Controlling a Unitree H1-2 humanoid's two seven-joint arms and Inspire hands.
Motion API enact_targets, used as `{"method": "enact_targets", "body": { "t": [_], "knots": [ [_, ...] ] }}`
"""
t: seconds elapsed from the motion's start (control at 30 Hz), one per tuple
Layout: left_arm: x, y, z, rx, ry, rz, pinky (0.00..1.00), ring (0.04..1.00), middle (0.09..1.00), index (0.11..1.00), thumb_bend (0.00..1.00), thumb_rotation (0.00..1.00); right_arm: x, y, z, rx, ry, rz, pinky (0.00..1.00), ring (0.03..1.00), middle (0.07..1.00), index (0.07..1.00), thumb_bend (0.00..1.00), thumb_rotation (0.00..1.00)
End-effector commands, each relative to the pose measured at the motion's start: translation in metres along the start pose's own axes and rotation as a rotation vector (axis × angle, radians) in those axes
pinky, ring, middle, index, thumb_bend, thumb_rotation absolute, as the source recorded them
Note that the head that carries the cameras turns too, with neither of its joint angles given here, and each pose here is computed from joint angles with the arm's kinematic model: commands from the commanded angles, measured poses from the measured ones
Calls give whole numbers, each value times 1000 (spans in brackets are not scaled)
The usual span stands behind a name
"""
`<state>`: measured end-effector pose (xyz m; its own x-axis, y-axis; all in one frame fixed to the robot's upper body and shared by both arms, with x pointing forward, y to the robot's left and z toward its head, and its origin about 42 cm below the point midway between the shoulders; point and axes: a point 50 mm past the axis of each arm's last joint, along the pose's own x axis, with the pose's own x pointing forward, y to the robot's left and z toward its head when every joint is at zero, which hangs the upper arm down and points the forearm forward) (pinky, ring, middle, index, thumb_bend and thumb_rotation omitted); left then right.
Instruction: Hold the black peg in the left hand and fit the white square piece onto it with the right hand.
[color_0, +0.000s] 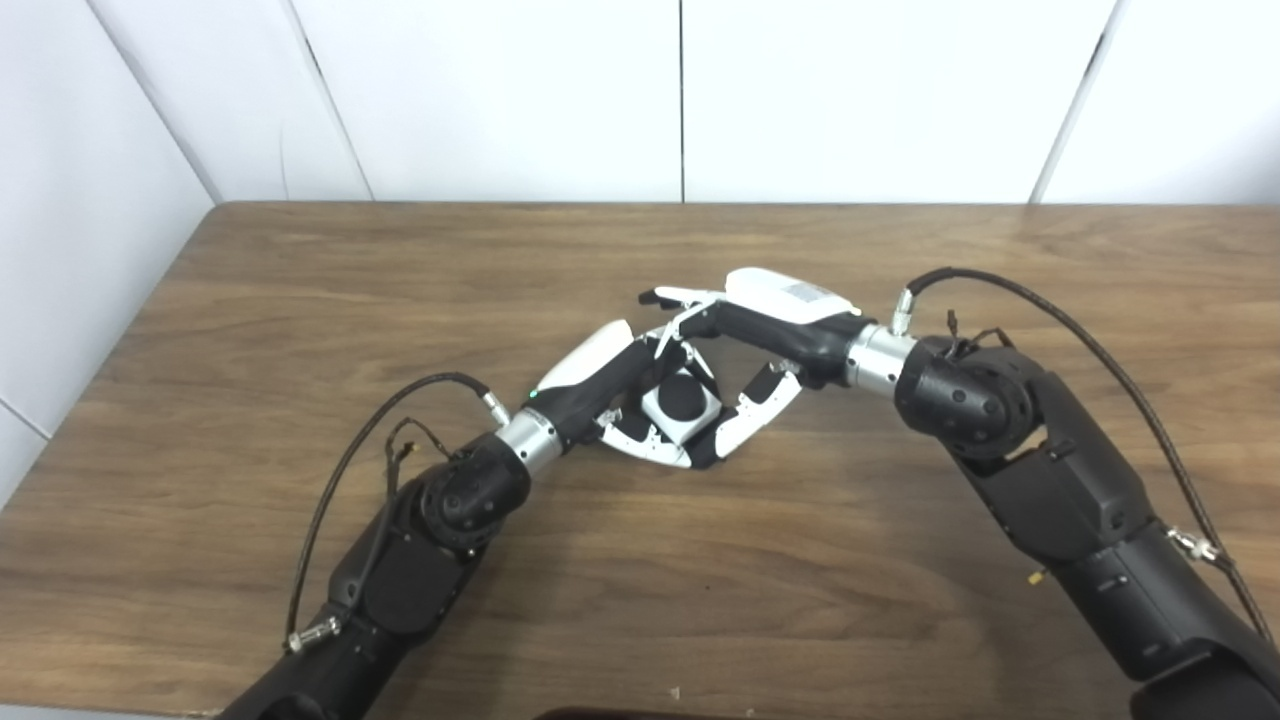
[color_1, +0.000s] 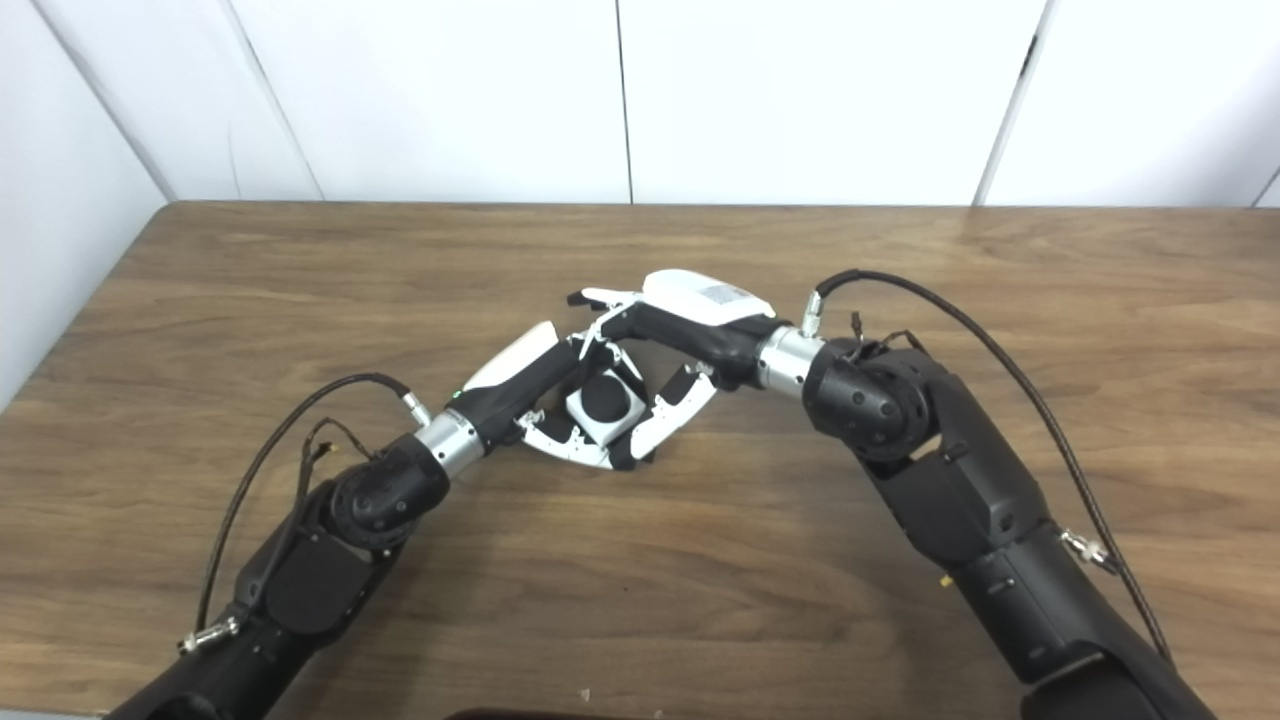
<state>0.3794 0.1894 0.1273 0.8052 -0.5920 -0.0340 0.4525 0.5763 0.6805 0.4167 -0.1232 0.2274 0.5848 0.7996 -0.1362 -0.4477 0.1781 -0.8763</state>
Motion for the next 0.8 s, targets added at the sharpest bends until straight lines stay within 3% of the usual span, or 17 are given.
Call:
{"method": "enact_targets", "body": {
  "t": [0.0,0.23,0.47,0.77],
  "knots": [
    [-26,-29,-39,-11,219,-171,910,954,933,491,523,68,-6,-27,1,-42,5,-29,912,968,991,940,1000,481],
    [-28,-30,-41,-3,228,-176,892,946,935,491,523,68,-16,-40,-3,-43,45,-13,919,991,1000,1000,1000,529],
    [-31,-30,-46,1,230,-185,869,940,936,492,523,68,-38,-63,-12,-47,76,-56,916,991,1000,1000,1000,520],
    [-32,-29,-50,2,230,-190,875,942,935,492,523,68,-70,-85,-26,-48,153,-110,886,985,1000,1000,1000,430]
  ]
}}
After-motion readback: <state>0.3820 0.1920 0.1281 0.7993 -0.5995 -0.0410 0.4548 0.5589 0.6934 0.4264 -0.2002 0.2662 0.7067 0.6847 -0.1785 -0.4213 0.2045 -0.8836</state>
